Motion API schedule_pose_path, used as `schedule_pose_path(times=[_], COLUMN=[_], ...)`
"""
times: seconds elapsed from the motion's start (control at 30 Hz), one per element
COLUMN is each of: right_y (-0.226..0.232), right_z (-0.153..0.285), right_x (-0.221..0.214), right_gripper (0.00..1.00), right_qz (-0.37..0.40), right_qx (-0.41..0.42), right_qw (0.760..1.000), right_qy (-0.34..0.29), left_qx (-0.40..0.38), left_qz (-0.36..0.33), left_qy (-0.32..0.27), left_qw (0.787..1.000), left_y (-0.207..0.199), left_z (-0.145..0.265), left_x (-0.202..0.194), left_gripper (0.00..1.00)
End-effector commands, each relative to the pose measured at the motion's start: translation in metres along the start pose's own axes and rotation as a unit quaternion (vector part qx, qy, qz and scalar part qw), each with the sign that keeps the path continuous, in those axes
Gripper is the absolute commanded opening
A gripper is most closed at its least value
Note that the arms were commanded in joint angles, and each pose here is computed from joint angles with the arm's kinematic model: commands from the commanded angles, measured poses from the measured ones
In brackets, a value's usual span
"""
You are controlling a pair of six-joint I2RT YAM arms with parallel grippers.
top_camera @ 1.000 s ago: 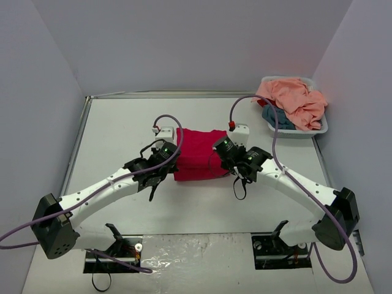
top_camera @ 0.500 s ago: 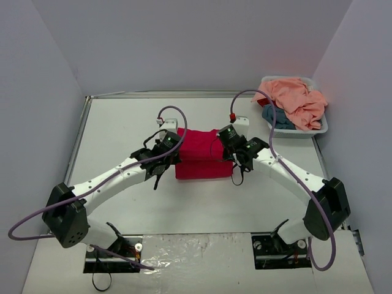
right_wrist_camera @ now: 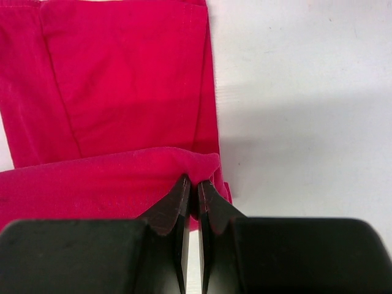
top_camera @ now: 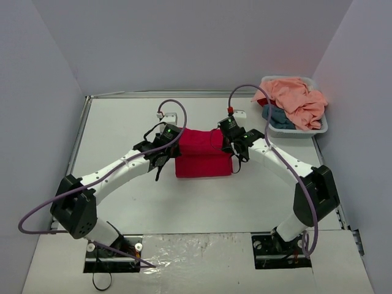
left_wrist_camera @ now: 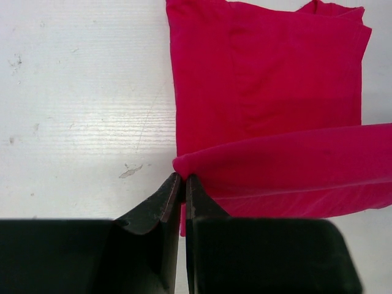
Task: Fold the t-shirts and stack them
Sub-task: Fold the long partially folded tshirt into a neat square
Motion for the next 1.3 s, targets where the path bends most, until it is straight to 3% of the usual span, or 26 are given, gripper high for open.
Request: schedule_pose_path(times=[0.0, 0.83, 1.27], right_y=[-0.010, -0.020, -0.024], right_z=[-0.006, -0.063, -0.047], right_x=[0.010, 0.036, 0.048], right_gripper=[0.00, 0.00, 0.00], right_qz=[0.014, 0.015, 0.003], right_qx=[-0.027, -0.007, 0.003], right_qw=[1.000, 1.000, 1.000], right_qy=[-0.004, 0.011, -0.016], left_qx=[0.001, 0.021, 0.009], left_qz=[0.003, 0.007, 0.015], left_qy=[-0.032, -0.017, -0.030], left_qw=[0.999, 1.000, 0.999], left_y=[-0.002, -0.003, -0.002], left_z=[0.000, -0.051, -0.039], left_x=[0.024, 0.043, 0.051], left_gripper=[0.02, 0.02, 0.02])
Point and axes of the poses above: each gripper's point midway between its finger pads, its own z axis back along the fingers, its own y axis along the line the jaws close on, x = y × z, the point moved 10 cm from there along z, back along the fingers, and after that the axes turned 14 degrees about z, right-handed, at the moved point
